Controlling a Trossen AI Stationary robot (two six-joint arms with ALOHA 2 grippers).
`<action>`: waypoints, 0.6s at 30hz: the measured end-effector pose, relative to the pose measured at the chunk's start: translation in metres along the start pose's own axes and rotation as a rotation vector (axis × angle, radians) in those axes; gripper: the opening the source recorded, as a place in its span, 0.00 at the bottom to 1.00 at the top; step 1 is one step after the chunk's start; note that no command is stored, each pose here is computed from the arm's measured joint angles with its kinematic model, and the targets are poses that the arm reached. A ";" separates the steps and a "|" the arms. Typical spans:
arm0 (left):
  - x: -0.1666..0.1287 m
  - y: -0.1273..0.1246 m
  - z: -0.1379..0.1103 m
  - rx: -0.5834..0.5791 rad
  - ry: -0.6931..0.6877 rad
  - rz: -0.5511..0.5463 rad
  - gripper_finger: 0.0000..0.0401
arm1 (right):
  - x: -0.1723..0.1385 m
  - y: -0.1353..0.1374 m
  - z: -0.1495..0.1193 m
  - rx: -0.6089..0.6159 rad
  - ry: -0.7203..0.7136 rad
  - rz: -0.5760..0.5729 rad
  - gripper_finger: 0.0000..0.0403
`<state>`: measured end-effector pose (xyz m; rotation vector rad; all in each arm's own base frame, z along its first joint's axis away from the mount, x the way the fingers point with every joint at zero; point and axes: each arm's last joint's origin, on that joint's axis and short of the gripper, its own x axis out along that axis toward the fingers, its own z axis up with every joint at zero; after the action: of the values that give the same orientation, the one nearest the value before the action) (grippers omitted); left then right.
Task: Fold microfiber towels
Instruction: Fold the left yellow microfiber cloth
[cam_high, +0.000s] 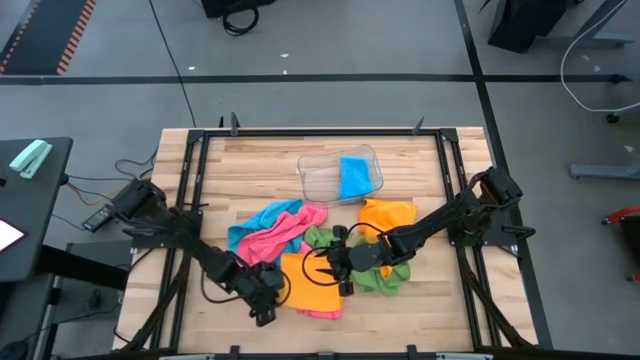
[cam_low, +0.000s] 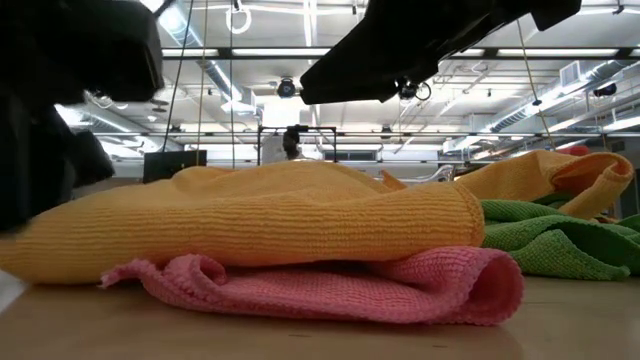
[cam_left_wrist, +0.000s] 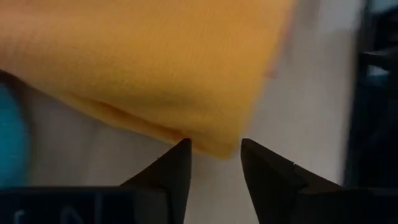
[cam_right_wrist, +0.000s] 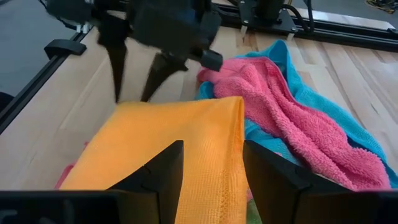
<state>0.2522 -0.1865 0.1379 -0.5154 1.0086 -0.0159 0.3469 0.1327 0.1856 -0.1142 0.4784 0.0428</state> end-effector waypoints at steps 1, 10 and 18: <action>0.002 0.001 0.000 0.001 -0.002 0.002 0.35 | 0.000 0.000 0.000 0.004 0.000 0.000 0.43; 0.004 -0.003 0.004 0.049 -0.035 -0.045 0.27 | 0.000 0.000 0.000 0.011 0.001 0.008 0.43; 0.004 -0.003 0.004 0.080 -0.029 -0.047 0.15 | 0.000 0.000 0.000 0.011 0.001 0.008 0.43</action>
<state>0.2581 -0.1883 0.1380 -0.4649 0.9636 -0.0898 0.3468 0.1331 0.1855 -0.1020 0.4803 0.0480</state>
